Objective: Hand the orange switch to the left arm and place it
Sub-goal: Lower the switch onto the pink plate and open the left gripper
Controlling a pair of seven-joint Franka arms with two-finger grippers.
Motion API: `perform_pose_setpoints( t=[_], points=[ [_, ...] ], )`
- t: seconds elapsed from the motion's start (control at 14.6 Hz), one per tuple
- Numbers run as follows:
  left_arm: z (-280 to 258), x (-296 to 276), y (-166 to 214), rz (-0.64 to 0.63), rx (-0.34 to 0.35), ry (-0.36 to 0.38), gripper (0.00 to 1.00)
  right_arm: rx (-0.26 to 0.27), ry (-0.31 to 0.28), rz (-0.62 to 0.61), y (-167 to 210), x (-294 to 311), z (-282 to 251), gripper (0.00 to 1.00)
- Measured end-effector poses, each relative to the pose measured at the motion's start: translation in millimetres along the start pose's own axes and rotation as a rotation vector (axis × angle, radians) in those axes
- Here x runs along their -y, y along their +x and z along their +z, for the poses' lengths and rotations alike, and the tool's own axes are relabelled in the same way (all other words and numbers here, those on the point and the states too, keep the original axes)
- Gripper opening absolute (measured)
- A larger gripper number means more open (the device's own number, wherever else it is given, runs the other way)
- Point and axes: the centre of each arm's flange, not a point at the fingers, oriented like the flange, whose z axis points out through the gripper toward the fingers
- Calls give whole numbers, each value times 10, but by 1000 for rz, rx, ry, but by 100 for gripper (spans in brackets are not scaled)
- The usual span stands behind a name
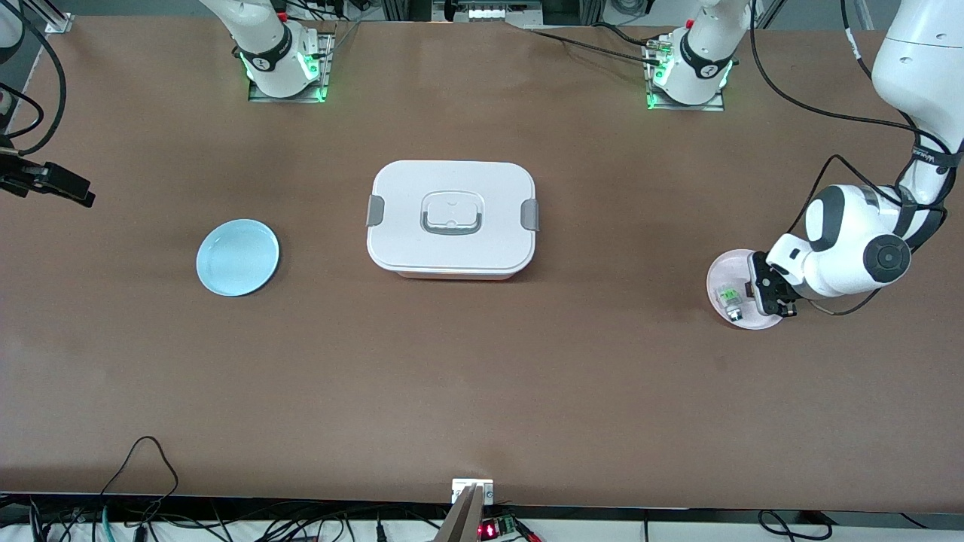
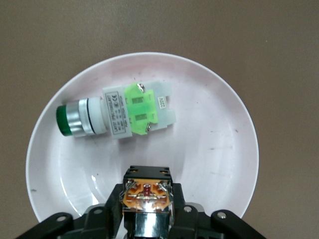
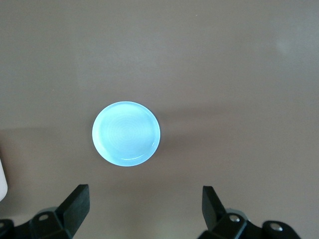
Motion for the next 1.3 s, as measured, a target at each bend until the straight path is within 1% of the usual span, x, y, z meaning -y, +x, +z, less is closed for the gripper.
perform_pose_setpoints(
  t=[0.07,0.27,0.34,0.41,0.55,0.75,0.82,0.96,1.09,1.3],
  points=[
    [9,-2,-17,1,-1,-2,59,0,11,-6,0,6,0,100],
    [-2,2,4,21,-2,-2,84,-4,18,0,-9,-32,-22,100],
    [-34,11,18,26,-1,-3,96,-6,19,3,-12,-67,-28,100],
    [-99,25,23,27,3,-5,100,-7,19,3,-14,-95,-34,100],
    [-330,60,27,29,21,-32,100,-9,19,1,-15,-102,-46,100],
    [-963,131,87,27,58,-101,100,-12,19,1,-14,-106,-61,100],
    [-1199,143,107,5,70,-125,100,-10,19,2,-18,-110,-66,100],
    [-1588,133,120,-109,96,-159,100,-11,19,3,-26,-114,-100,100],
    [-1908,104,182,-244,118,-181,100,-25,19,4,-32,-120,-191,100],
    [-2343,7,433,-460,151,-202,100,-15,23,5,-100,-129,-276,100]
  ],
)
